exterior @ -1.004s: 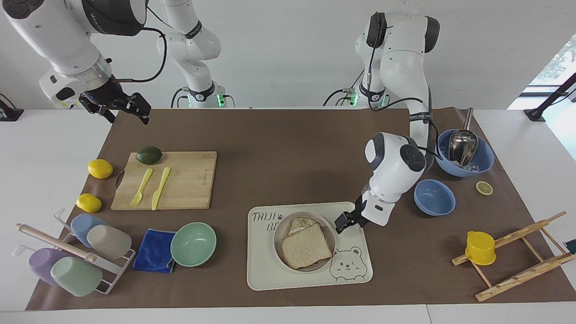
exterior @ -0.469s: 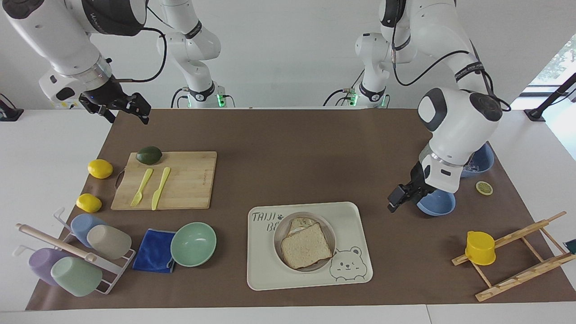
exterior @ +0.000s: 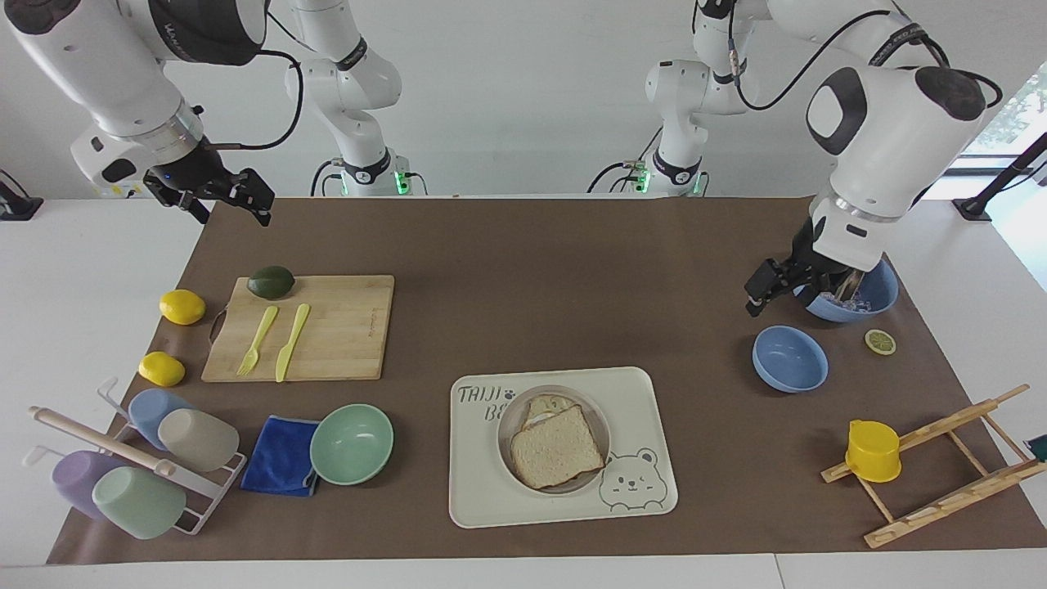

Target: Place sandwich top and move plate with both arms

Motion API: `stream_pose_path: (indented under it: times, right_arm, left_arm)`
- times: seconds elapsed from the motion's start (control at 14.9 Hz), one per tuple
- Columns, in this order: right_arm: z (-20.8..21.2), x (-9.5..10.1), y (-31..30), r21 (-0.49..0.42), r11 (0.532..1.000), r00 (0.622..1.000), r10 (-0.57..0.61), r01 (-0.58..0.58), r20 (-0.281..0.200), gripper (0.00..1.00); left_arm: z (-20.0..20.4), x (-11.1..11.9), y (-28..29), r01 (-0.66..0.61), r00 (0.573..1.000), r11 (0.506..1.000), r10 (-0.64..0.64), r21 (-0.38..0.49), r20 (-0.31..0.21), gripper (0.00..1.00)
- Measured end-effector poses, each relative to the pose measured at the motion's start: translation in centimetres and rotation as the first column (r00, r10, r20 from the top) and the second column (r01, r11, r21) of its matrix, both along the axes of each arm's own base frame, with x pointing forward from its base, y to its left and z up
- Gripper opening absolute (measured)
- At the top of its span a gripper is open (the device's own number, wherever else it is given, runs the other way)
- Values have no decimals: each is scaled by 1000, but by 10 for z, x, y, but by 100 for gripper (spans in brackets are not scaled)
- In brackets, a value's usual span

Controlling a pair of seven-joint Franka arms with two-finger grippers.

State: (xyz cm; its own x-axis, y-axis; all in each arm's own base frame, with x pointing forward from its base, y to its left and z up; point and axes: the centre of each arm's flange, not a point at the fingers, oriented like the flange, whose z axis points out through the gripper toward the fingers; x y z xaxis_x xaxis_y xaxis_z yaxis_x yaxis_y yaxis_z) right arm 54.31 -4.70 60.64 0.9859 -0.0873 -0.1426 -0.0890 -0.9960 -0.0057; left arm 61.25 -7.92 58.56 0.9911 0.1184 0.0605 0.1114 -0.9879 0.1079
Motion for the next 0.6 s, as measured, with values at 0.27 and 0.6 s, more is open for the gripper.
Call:
stream_pose_path:
  times: [0.27,0.6]
  right_arm:
    - [0,0,0,0,1000,1000,0,0,0,100]
    - [0,0,0,0,1000,1000,0,0,0,100]
  left_arm:
    - [35,-30,34,85,996,996,-85,14,-28,100]
    - [44,-71,36,150,984,988,-145,42,-104,100]
